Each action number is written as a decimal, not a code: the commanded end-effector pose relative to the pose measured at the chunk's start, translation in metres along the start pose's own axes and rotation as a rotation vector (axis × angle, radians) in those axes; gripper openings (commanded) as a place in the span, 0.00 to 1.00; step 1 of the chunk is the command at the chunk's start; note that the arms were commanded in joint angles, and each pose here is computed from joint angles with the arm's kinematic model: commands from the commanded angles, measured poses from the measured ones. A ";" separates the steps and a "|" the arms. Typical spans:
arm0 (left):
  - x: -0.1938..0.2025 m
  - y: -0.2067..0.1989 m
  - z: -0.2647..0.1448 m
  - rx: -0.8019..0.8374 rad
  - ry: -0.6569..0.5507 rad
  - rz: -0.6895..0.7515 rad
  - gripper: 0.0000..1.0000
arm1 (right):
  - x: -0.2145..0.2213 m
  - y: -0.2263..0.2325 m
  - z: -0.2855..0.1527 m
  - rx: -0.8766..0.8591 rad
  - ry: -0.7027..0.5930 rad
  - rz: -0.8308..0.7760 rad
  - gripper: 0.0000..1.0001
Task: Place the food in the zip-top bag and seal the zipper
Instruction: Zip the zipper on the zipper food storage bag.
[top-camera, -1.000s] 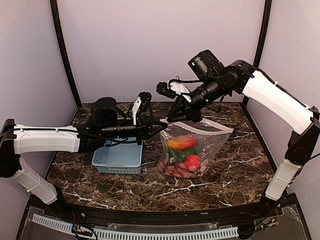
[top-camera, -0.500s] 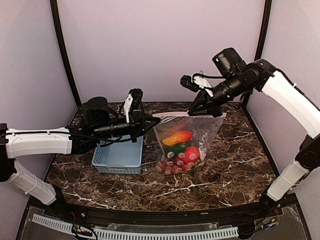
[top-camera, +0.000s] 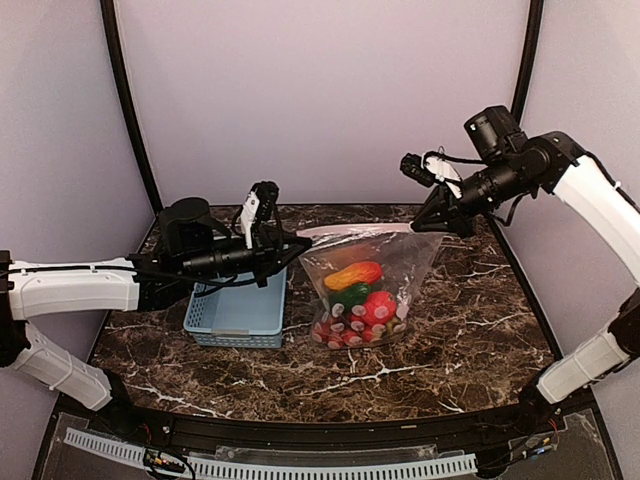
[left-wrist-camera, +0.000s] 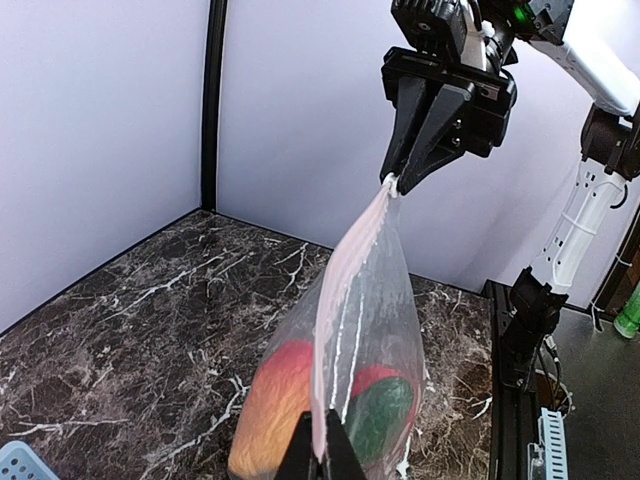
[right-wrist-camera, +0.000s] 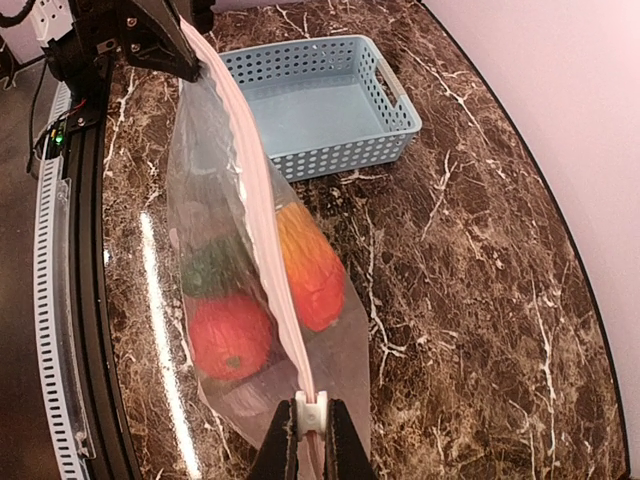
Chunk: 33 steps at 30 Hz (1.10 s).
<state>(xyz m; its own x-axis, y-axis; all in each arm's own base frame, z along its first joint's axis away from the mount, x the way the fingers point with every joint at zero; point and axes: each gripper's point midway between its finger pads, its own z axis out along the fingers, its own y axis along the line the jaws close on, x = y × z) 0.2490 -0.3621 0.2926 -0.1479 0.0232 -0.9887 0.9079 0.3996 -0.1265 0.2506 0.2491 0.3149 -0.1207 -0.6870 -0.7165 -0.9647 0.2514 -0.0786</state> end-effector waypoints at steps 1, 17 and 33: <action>0.003 0.006 -0.009 -0.030 0.005 -0.005 0.01 | 0.017 -0.011 -0.015 0.074 0.025 0.020 0.00; 0.005 0.006 -0.011 -0.029 0.000 -0.012 0.01 | 0.037 -0.016 -0.020 0.106 0.057 0.037 0.00; 0.006 0.010 -0.011 -0.028 -0.001 -0.013 0.01 | 0.042 -0.023 -0.025 0.139 0.068 0.039 0.00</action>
<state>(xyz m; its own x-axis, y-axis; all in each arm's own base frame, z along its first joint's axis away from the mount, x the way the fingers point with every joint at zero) 0.2510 -0.3563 0.2833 -0.1662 0.0293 -0.9857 0.9004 0.4120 -0.1396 0.2577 0.2118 0.3036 -0.1637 -0.7034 -0.6917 -0.9375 0.3292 -0.1129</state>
